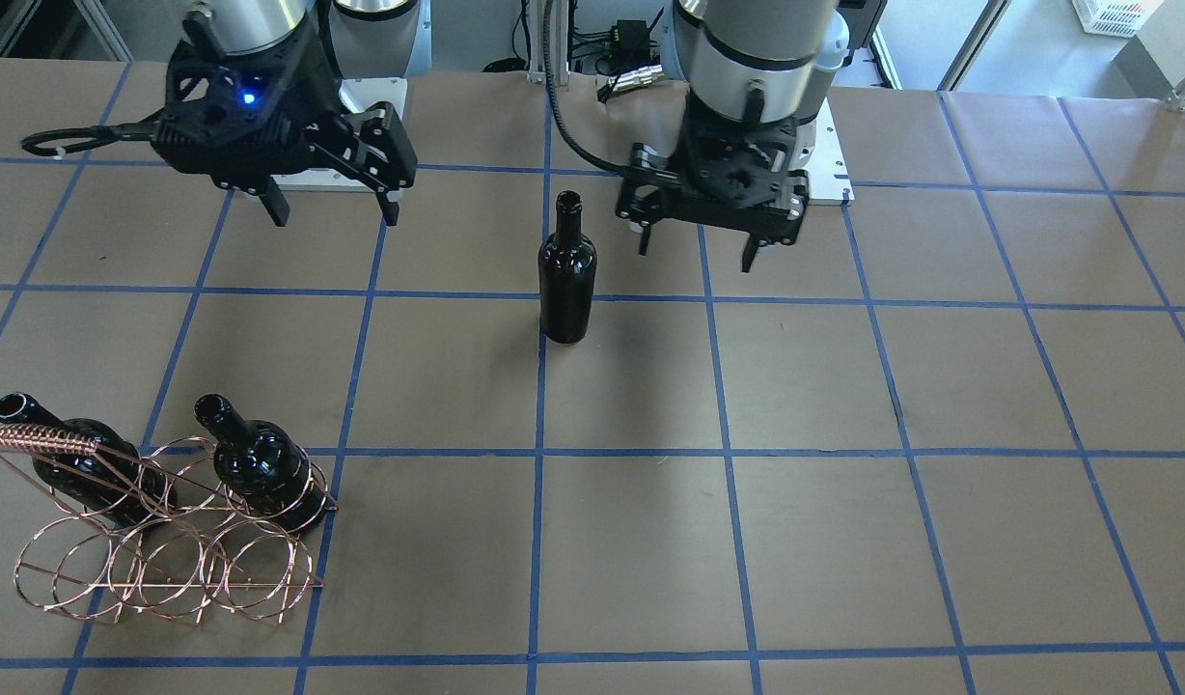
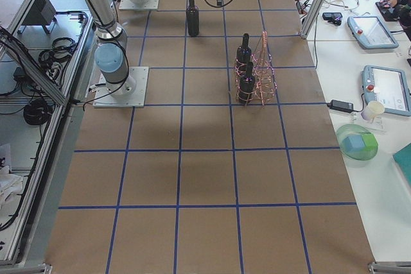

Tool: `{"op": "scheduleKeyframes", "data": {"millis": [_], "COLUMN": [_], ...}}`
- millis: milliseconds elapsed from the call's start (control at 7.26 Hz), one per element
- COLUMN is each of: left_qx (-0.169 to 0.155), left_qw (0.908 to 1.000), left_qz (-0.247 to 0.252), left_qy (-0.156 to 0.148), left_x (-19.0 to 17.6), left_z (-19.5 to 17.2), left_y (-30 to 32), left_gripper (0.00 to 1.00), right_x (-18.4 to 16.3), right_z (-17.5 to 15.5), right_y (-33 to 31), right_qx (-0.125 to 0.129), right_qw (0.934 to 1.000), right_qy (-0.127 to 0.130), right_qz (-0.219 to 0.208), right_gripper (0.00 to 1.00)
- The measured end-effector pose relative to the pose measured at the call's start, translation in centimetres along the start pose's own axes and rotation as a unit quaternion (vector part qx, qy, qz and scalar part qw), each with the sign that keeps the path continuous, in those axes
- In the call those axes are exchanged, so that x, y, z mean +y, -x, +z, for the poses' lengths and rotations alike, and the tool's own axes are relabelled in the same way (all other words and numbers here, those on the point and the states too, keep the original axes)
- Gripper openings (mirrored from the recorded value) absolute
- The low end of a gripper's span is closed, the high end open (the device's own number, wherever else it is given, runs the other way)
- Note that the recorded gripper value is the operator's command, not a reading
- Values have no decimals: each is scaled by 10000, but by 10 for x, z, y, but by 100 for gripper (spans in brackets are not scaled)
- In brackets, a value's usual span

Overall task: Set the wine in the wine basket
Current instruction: 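Move the right gripper over the upright bottle while the left arm withdraws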

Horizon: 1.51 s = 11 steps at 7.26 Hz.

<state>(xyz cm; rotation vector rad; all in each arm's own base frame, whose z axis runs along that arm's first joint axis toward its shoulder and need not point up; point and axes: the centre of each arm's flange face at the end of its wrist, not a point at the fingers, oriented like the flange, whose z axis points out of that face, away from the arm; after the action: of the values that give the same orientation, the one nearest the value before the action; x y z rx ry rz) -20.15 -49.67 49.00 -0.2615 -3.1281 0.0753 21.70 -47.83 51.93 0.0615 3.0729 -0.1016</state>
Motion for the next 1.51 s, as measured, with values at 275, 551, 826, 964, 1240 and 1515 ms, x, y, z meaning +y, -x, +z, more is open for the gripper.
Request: {"op": "scheduleKeyframes", "data": {"millis": [275, 551, 826, 964, 1240, 1515], "left_qx": [-194, -356, -351, -334, -355, -344], "left_qw": [9996, 9977, 9957, 9954, 9954, 9961], "left_qz": [-166, -543, -791, -826, -824, -771], "left_qy": [89, 217, 343, 363, 328, 250], "left_x": [-6, 0, 6, 8, 12, 15], "left_z": [-13, -15, -12, -13, -20, -28], "left_y": [95, 168, 195, 197, 198, 191], "left_gripper": [100, 100, 100, 100, 100, 100], "right_x": [6, 28, 63, 76, 90, 97], "right_z": [21, 55, 101, 121, 141, 145], "right_y": [64, 127, 161, 162, 159, 161], "right_qx": [-82, -38, 142, 243, 329, 229], "right_qw": [9997, 9999, 9994, 9984, 9965, 9945], "right_qy": [-186, -96, 324, 508, 757, 986], "right_qz": [165, 120, 43, 55, 122, 284], "right_gripper": [100, 99, 98, 98, 94, 86]}}
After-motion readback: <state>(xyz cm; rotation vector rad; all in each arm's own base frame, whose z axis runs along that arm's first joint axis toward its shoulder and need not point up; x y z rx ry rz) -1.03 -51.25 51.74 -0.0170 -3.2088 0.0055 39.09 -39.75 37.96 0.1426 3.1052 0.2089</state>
